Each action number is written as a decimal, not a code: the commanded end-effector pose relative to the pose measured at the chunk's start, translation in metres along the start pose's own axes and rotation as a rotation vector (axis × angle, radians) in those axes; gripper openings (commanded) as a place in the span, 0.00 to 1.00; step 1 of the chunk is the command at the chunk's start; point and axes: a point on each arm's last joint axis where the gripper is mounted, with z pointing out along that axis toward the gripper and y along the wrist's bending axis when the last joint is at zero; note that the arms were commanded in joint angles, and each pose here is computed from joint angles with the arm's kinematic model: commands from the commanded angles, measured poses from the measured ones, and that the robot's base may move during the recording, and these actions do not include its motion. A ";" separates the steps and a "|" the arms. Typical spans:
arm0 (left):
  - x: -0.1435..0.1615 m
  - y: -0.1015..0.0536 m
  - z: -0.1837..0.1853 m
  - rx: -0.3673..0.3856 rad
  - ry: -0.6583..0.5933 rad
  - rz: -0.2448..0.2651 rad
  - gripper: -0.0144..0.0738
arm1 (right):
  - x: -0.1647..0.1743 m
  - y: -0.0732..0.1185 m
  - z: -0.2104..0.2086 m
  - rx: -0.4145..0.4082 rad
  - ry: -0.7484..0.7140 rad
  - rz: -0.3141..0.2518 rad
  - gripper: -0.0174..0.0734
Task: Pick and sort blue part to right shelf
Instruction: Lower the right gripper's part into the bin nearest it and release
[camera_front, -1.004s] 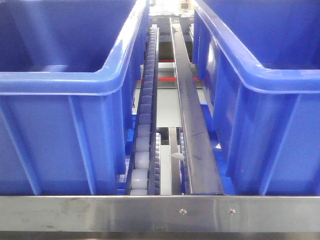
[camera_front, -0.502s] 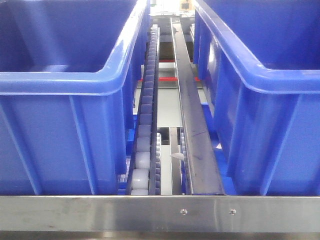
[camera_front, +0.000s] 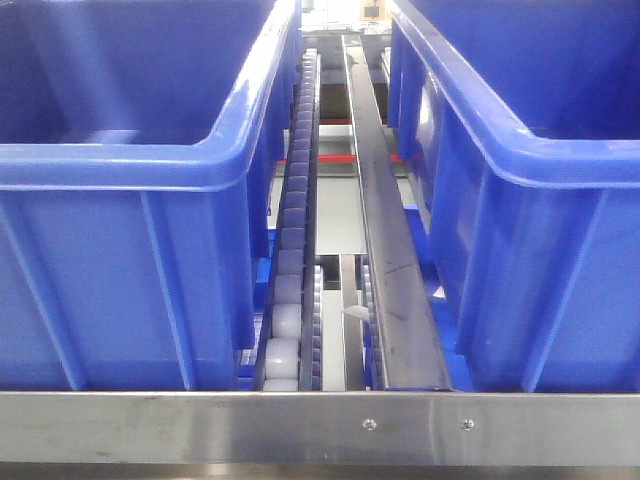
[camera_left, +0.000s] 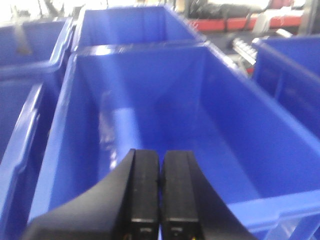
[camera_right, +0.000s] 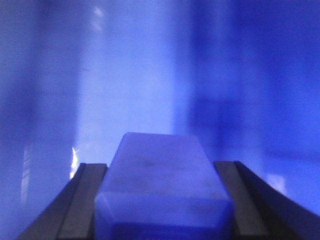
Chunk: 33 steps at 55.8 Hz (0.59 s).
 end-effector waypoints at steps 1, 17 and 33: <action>-0.012 0.003 -0.004 -0.026 -0.084 -0.037 0.30 | -0.026 -0.013 0.010 -0.034 -0.065 -0.028 0.41; -0.012 0.004 -0.008 -0.040 -0.102 -0.036 0.30 | -0.049 -0.024 0.096 -0.040 0.038 -0.061 0.41; -0.012 0.004 -0.008 -0.041 -0.101 -0.034 0.30 | -0.036 -0.023 0.155 -0.044 0.172 -0.060 0.51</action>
